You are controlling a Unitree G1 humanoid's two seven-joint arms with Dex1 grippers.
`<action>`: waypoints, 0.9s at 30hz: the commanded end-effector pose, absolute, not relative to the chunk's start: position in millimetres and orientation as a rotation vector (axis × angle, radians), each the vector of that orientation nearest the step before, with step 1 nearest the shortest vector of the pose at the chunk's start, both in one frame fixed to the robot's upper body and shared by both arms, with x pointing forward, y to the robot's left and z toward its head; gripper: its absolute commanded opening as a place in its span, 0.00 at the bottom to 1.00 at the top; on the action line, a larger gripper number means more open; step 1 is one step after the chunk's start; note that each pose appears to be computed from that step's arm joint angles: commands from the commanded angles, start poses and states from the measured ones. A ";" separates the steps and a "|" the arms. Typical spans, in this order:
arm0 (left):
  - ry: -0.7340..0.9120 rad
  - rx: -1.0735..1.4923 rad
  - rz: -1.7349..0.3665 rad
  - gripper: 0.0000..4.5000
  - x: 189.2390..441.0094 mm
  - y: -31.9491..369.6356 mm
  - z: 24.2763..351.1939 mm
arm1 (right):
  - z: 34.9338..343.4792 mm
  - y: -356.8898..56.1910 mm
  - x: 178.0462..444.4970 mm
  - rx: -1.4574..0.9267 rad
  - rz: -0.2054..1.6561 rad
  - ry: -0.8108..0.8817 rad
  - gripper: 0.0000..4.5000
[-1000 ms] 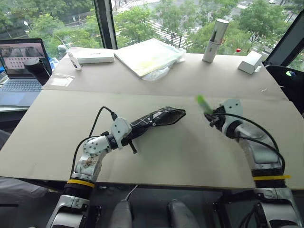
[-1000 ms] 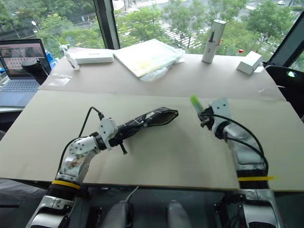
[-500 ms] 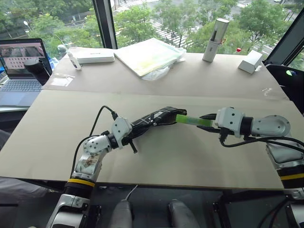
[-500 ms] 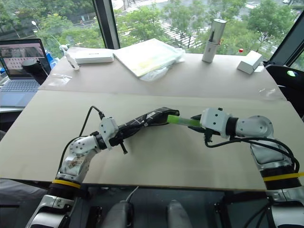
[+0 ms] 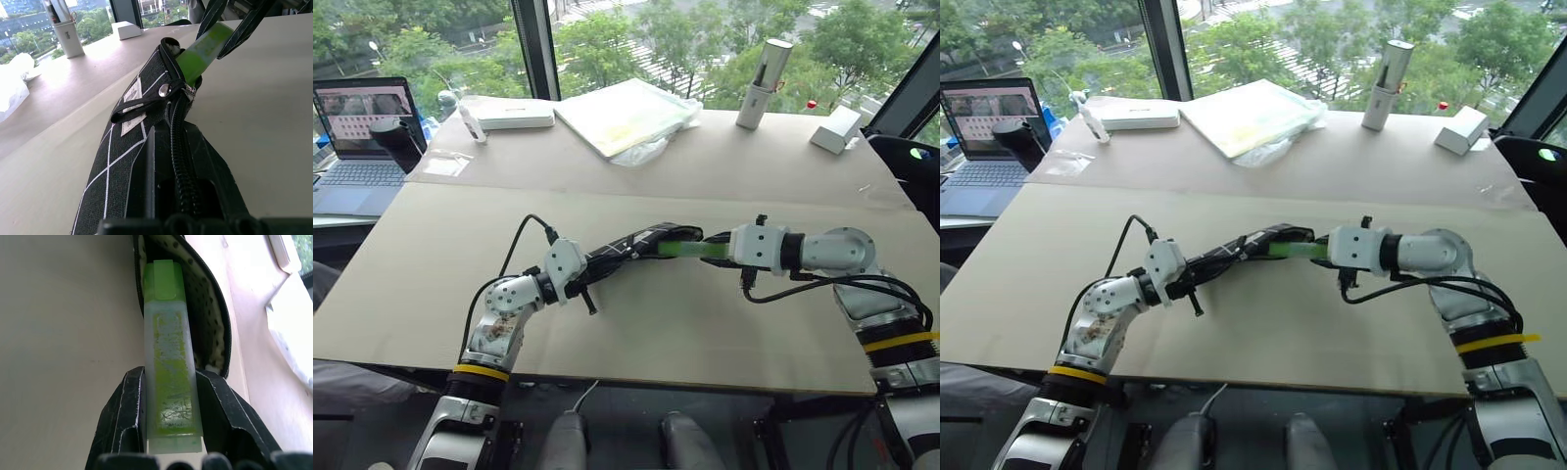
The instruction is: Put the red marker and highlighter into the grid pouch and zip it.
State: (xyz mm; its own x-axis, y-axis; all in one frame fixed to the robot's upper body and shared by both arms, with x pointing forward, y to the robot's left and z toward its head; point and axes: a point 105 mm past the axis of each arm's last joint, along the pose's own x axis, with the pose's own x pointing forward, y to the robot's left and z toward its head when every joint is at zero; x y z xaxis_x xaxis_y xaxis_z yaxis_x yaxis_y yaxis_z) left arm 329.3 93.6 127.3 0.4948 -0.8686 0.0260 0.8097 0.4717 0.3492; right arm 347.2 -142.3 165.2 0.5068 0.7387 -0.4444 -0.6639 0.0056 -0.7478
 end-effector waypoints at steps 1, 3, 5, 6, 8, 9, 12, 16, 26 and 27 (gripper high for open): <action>-0.258 0.323 -1.050 0.00 329.7 90.2 138.4 | 168.6 -119.7 349.0 -1.179 1.155 -0.154 0.24; -0.259 0.324 -1.052 0.00 330.0 89.2 138.7 | 165.3 -106.0 353.0 -1.211 1.178 -0.178 0.24; -0.261 0.325 -1.053 0.00 330.2 88.4 139.2 | 164.1 -93.4 356.0 -1.224 1.191 -0.209 0.24; -0.262 0.325 -1.053 0.00 330.1 88.2 139.4 | 163.6 -87.8 357.1 -1.229 1.197 -0.225 0.24; -0.263 0.327 -1.052 0.00 330.1 88.3 139.6 | 162.6 -78.6 358.1 -1.227 1.211 -0.249 0.24; -0.263 0.327 -1.050 0.00 330.1 88.7 139.7 | 162.8 -74.9 358.7 -1.224 1.213 -0.263 0.24; -0.260 0.328 -1.042 0.00 329.3 91.4 139.1 | 165.9 -68.6 362.9 -1.190 1.199 -0.287 0.35; -0.255 0.327 -1.032 0.00 328.5 94.4 137.9 | 174.0 -76.8 375.2 -1.166 1.115 -0.282 0.67; -0.253 0.325 -1.032 0.00 328.3 93.2 137.3 | 214.8 -141.9 359.7 -0.549 1.090 -0.162 0.83; -0.253 0.325 -1.033 0.00 328.4 93.2 137.3 | 214.6 -145.2 349.9 -0.464 1.136 -0.122 0.83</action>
